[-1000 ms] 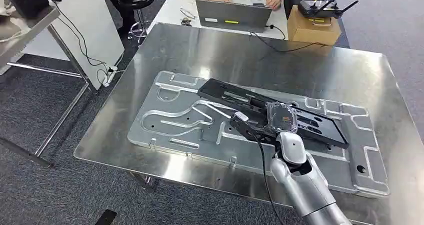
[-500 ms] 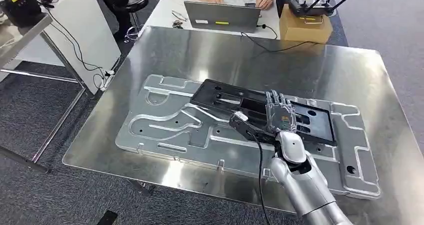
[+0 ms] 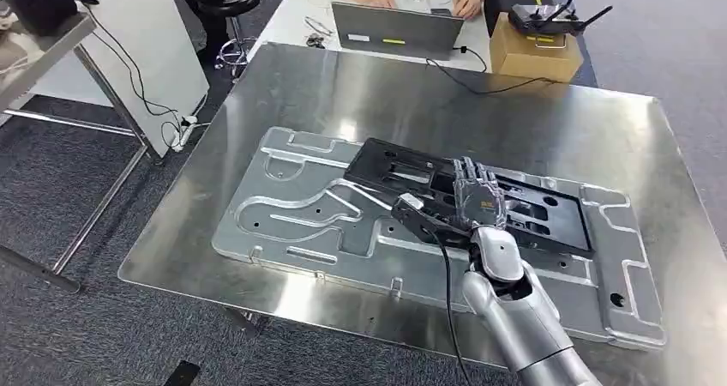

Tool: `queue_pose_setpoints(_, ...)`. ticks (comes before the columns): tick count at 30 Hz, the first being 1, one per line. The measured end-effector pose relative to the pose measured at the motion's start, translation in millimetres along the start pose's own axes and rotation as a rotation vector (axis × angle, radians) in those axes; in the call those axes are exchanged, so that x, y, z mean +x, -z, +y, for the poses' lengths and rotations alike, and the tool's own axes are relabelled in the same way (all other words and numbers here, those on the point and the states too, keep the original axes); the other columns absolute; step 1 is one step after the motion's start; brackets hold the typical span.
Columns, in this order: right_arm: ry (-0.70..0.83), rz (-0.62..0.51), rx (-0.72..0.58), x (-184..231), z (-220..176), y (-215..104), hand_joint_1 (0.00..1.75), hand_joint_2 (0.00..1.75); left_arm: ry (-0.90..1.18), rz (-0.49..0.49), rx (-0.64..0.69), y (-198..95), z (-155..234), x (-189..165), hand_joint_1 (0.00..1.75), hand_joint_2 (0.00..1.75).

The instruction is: Take the parts from the cabinet and place them on the table.

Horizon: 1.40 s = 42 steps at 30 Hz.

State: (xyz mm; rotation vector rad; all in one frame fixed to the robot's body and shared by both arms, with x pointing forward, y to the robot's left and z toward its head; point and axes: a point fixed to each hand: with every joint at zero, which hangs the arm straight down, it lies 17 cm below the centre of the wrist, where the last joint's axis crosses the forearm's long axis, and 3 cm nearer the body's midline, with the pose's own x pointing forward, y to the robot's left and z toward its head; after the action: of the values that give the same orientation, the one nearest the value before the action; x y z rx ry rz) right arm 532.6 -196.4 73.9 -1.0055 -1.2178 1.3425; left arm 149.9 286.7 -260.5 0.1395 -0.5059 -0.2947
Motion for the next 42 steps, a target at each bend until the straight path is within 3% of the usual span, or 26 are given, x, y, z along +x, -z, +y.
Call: queue_pose_setpoints(42, 0.008, -0.058, -0.065, 22.4, -16.0, -4.2, 0.0, 0.0, -0.036, 0.011, -0.017, -5.7, 1.7, -17.4, 0.0, 0.0)
